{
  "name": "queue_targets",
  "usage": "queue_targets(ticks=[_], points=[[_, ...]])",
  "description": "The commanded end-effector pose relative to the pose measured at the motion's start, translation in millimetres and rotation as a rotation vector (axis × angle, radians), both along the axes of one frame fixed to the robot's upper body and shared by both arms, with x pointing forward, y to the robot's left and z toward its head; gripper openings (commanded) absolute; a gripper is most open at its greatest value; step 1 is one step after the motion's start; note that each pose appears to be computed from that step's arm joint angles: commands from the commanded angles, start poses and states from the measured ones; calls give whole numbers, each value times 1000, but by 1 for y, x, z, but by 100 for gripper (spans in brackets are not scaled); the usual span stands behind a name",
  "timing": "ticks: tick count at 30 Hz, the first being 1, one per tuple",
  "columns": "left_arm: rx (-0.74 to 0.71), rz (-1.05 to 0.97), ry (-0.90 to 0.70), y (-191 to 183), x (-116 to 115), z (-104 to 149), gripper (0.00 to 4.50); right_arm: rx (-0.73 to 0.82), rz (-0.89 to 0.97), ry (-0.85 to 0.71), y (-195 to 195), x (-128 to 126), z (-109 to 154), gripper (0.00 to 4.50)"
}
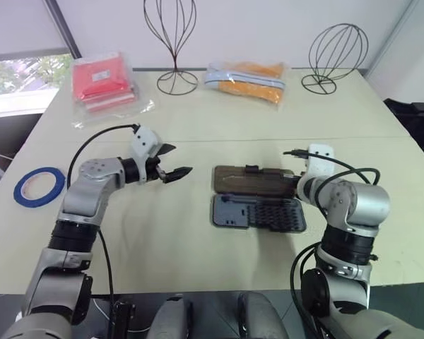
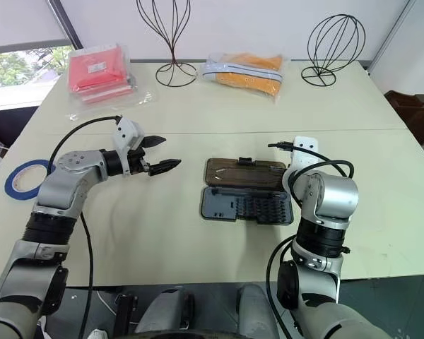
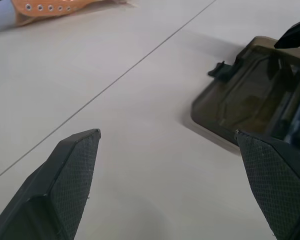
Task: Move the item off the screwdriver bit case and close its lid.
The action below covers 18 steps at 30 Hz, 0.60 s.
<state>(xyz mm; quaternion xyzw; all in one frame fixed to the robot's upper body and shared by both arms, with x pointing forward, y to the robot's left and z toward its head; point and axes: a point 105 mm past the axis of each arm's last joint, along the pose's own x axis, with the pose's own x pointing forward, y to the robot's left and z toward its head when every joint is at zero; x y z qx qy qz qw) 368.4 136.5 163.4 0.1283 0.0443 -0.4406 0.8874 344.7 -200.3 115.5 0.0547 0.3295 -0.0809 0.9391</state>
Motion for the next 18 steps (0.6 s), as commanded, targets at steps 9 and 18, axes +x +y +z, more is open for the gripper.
queue_targets(ticks=[9,18], points=[[-43,-2,-91,0,2,30,450,4,116,10,20,-9,-8,5],[-31,-11,-93,-1,2,29,450,0,279,-32,44,-18,-4,5]])
